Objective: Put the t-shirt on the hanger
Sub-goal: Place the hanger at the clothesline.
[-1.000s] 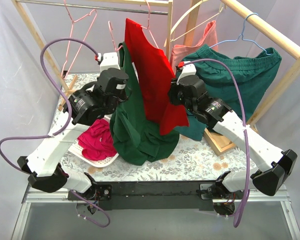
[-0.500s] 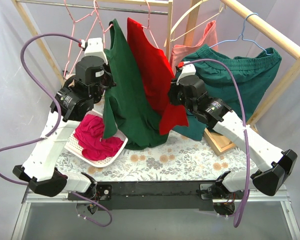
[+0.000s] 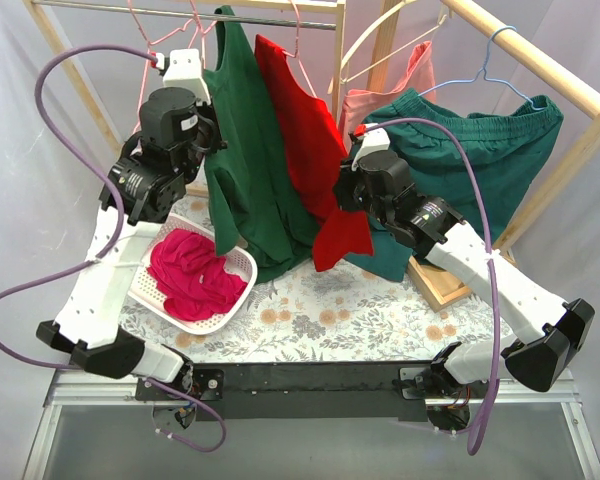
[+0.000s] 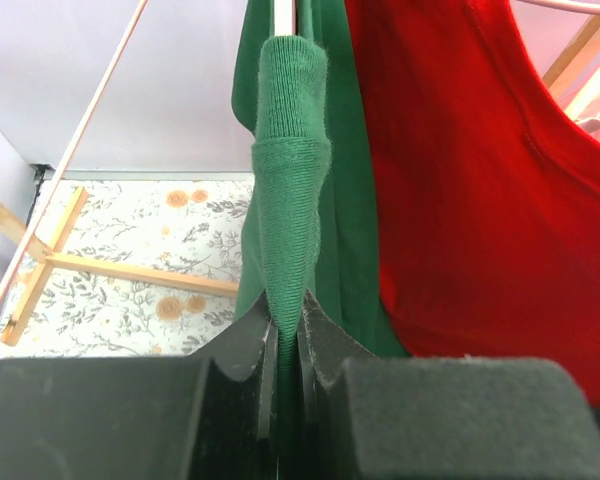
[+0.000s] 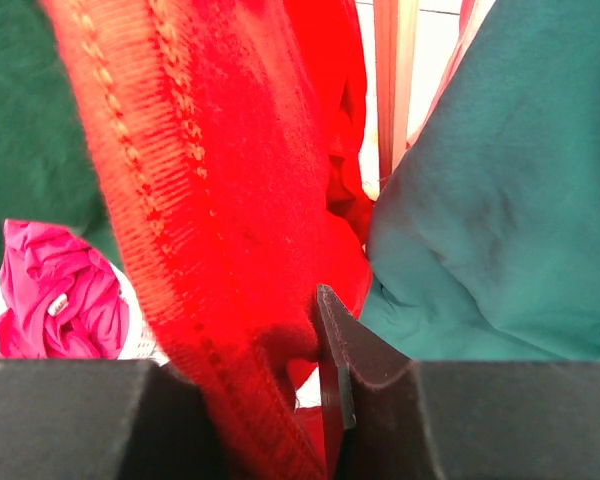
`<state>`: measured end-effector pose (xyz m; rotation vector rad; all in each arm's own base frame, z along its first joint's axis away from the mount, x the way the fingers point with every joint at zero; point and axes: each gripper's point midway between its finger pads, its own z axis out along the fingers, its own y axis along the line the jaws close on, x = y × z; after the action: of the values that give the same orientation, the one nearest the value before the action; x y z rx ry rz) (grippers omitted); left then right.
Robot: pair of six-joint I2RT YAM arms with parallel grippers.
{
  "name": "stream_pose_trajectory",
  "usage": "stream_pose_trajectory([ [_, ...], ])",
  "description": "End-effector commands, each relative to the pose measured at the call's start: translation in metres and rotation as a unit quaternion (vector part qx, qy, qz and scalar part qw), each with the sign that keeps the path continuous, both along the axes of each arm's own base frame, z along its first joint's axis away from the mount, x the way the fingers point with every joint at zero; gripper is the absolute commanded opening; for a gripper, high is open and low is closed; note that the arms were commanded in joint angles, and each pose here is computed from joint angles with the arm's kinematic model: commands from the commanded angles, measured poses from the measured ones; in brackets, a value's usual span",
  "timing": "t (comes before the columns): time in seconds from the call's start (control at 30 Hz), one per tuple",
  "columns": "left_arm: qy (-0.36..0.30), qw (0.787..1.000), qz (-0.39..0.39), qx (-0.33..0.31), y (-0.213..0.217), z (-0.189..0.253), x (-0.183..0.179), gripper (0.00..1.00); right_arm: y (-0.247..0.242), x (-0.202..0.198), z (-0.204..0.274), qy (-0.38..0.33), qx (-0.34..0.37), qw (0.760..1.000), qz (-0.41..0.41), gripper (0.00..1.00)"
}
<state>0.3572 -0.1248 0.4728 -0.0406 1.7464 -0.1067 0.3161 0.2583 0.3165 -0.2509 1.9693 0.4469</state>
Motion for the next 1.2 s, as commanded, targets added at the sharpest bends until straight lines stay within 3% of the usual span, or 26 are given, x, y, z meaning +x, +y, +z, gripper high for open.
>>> stream_pose_trajectory([
  [0.0, -0.056, 0.998, -0.001, -0.022, 0.0, 0.034, 0.016, 0.0, -0.003, -0.004, 0.006, -0.007, 0.002, 1.0, 0.011, 0.29],
  [0.43, 0.001, 0.998, -0.022, -0.051, -0.001, -0.01, 0.037, 0.0, -0.004, -0.011, 0.006, -0.004, 0.006, 1.0, 0.018, 0.29],
  [0.57, 0.015, 0.998, -0.025, -0.061, 0.002, -0.021, 0.033, 0.13, -0.003, -0.013, 0.007, -0.001, 0.013, 1.0, 0.022, 0.29],
  [0.67, 0.012, 0.997, -0.013, -0.069, 0.008, -0.017, 0.029, 0.16, -0.003, -0.015, 0.008, -0.001, 0.017, 1.0, 0.025, 0.29],
  [0.7, 0.008, 0.997, -0.006, -0.073, 0.011, -0.013, 0.026, 0.22, -0.002, -0.016, 0.01, -0.001, 0.019, 0.999, 0.028, 0.29],
  [0.73, -0.001, 0.997, -0.001, -0.08, 0.015, -0.003, 0.022, 0.35, -0.002, -0.016, 0.01, 0.0, 0.019, 0.999, 0.03, 0.29],
  [0.87, -0.016, 0.995, -0.005, -0.1, 0.019, 0.018, 0.005, 0.6, -0.001, -0.019, 0.016, -0.003, 0.028, 0.999, 0.037, 0.3],
  [0.9, -0.017, 0.994, -0.006, -0.104, 0.019, 0.021, 0.002, 0.77, 0.001, -0.02, 0.019, -0.004, 0.031, 0.999, 0.041, 0.32],
  [0.97, -0.02, 0.993, -0.011, -0.114, 0.02, 0.03, -0.008, 0.98, 0.003, -0.022, 0.024, -0.007, 0.037, 0.998, 0.048, 0.36],
  [1.17, -0.028, 0.986, -0.076, -0.143, 0.006, 0.052, -0.037, 0.98, 0.011, -0.033, 0.039, -0.01, 0.059, 0.995, 0.086, 0.5],
])
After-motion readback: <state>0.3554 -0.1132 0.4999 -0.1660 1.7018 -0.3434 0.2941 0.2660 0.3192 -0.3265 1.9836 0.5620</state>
